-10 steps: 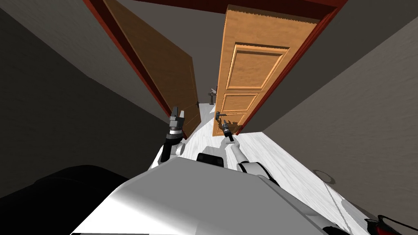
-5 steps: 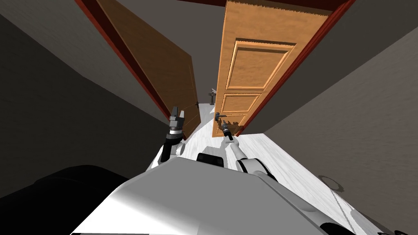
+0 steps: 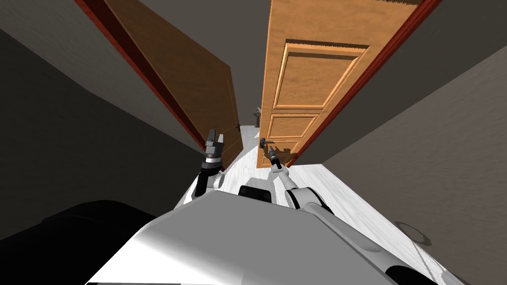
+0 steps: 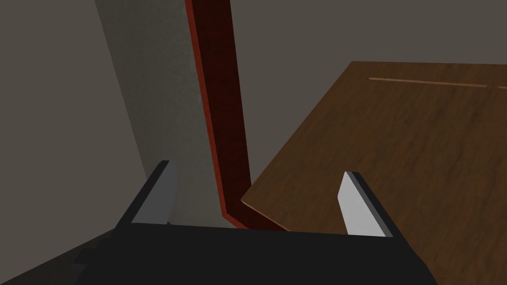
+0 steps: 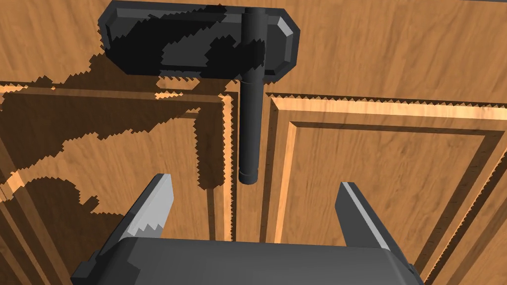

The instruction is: Push the door open

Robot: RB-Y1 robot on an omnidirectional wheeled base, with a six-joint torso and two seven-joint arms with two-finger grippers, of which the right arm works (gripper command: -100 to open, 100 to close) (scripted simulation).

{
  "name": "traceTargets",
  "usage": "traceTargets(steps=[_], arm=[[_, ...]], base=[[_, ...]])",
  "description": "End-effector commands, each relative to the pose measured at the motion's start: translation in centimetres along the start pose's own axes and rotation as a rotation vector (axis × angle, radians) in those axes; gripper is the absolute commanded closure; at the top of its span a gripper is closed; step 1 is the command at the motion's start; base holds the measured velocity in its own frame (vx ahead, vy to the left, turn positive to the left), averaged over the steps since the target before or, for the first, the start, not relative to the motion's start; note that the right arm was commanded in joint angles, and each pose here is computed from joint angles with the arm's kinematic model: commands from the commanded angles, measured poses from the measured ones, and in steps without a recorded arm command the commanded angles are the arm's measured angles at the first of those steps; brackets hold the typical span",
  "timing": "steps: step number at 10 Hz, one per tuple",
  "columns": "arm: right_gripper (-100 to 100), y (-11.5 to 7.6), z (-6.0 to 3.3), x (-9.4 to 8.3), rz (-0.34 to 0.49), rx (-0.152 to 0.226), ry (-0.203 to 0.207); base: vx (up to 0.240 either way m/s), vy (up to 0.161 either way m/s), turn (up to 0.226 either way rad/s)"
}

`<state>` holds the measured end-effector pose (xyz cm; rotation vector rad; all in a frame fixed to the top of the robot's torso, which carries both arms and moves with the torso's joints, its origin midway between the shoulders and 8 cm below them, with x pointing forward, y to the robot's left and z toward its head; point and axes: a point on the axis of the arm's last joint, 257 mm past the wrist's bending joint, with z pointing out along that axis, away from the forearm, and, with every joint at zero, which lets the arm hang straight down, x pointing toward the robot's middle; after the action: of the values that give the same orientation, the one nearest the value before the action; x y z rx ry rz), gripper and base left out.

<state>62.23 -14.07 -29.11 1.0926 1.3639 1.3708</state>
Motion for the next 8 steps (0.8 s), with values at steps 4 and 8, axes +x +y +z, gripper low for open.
traceTargets(steps=[4,8], arm=[[-100,-0.05,0.01,-0.54,-0.001,0.002,-0.009],[-100,-0.11,0.01,-0.99,0.002,0.005,-0.019]], base=[[0.134,0.012,0.018],[0.190,0.050,0.028]])
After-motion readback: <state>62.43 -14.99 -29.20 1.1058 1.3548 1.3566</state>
